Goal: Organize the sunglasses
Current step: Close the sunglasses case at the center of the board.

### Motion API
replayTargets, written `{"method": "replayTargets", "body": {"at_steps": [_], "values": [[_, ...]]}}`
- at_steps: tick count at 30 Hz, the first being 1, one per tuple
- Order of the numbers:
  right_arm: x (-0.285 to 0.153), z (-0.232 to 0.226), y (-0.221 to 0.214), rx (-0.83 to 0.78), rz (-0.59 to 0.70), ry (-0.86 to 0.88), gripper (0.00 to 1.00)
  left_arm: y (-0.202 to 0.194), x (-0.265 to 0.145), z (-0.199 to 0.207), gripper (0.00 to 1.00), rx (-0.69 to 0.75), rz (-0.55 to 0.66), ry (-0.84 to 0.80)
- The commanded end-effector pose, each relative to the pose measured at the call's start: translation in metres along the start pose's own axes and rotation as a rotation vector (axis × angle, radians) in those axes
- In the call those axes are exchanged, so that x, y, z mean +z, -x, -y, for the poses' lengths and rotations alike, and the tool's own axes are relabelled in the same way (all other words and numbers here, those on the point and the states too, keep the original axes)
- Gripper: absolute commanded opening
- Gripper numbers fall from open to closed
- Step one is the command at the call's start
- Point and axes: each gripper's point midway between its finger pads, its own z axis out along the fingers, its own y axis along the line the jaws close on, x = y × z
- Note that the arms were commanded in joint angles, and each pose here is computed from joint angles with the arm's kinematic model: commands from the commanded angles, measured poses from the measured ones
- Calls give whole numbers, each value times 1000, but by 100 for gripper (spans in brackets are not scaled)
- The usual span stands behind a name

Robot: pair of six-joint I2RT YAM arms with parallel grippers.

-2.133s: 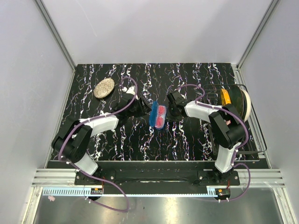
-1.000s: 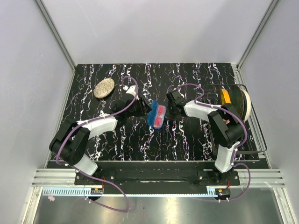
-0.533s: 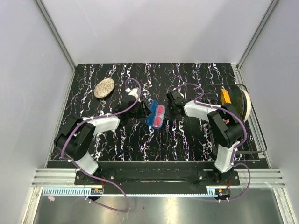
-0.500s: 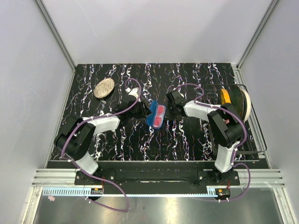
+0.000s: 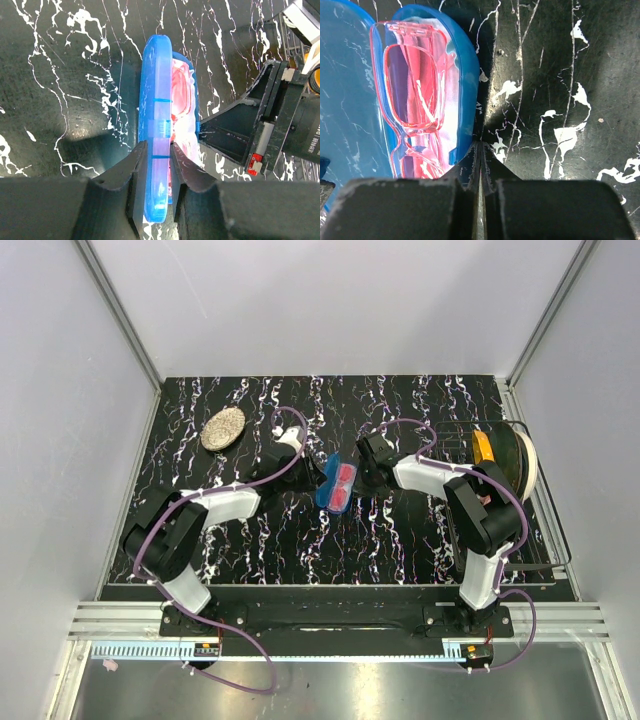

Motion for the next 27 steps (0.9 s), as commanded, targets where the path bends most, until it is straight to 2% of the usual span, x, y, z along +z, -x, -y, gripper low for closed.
{"method": "replayTargets", "body": {"at_steps": [1,8,18,19,22,27], "values": [[6,-4,-7,1,-34,5,1,4,8,43,23,40,16,-113],[7,-6,-8,9,-43,11,0,-9,12,63,23,114,3,-97],[12,-4,-12,33,-49,11,0,-40,19,85,31,193,-61,-71],[12,-6,-11,38,-45,17,0,-44,19,86,36,196,-71,-74],[12,-5,-13,51,-44,21,1,-52,20,85,43,202,-82,-76],[6,-1,-10,56,-20,11,2,-51,22,80,44,208,-74,-47]]}}
